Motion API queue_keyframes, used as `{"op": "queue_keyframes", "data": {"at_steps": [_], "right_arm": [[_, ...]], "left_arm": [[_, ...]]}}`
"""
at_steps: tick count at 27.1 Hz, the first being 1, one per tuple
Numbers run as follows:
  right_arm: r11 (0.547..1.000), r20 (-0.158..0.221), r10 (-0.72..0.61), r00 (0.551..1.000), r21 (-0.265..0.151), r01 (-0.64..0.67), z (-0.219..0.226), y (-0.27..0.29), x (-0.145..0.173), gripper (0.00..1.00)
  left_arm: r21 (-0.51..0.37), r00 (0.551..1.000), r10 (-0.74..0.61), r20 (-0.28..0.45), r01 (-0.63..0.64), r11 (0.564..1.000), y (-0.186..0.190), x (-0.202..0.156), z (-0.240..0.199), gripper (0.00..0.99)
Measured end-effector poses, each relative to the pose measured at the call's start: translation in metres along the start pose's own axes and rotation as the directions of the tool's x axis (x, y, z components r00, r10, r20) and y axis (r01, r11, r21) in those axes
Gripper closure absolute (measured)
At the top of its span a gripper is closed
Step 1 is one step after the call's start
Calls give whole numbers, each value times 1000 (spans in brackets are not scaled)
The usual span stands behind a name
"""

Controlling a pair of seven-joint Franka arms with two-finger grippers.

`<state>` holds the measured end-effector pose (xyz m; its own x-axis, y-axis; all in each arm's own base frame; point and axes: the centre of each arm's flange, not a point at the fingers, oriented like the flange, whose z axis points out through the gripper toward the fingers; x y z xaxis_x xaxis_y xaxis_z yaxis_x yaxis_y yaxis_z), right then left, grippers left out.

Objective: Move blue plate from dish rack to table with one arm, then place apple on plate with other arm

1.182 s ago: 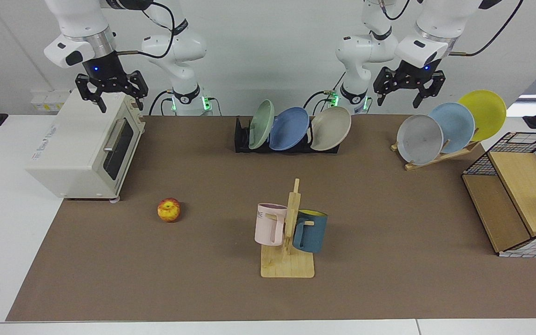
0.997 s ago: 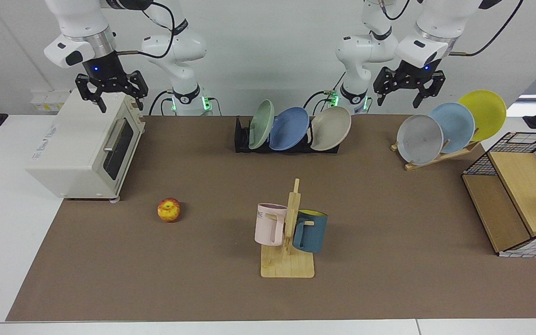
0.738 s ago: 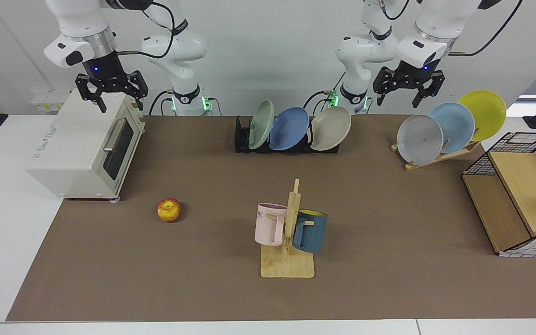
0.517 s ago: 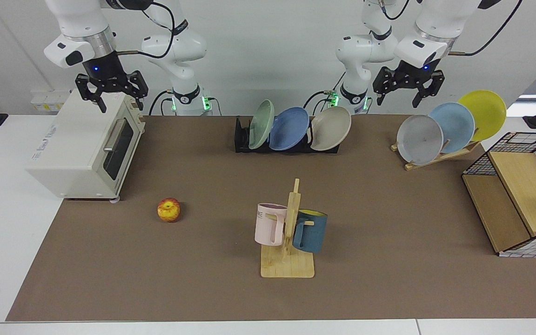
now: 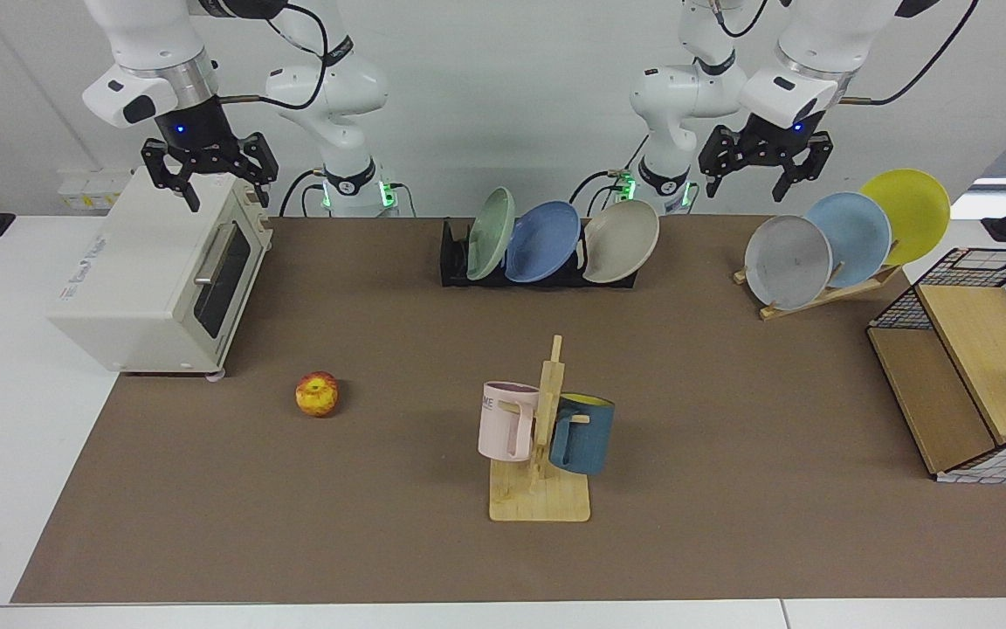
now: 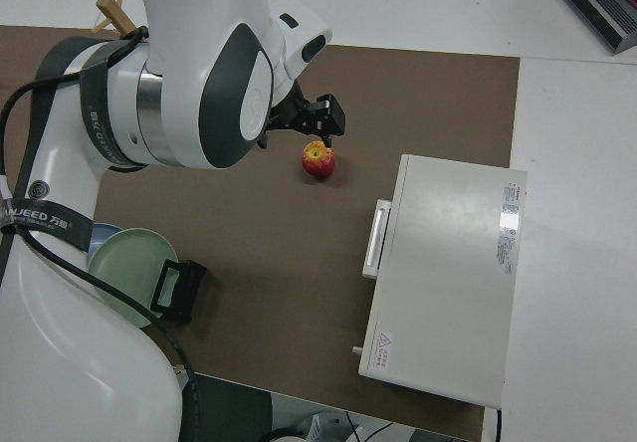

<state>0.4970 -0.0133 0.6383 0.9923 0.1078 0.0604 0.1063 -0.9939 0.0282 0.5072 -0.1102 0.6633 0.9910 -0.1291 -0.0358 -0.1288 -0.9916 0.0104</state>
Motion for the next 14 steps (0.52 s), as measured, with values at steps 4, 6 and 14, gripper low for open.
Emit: {"op": "queue_keyframes", "data": {"at_steps": [4,6,14], "right_arm": [[1000,0,0,1000,0,0,0,0,0,0],[1000,0,0,1000,0,0,0,0,0,0],[1000,0,0,1000,0,0,0,0,0,0]], "left_arm": [[1,1000,4,2,-4,1000,3,-1,1,0],[2,1000,11,3,-11,1000,6,-2,1,0],[11,998,49,34,-49,999,30,-20,17,0]]}}
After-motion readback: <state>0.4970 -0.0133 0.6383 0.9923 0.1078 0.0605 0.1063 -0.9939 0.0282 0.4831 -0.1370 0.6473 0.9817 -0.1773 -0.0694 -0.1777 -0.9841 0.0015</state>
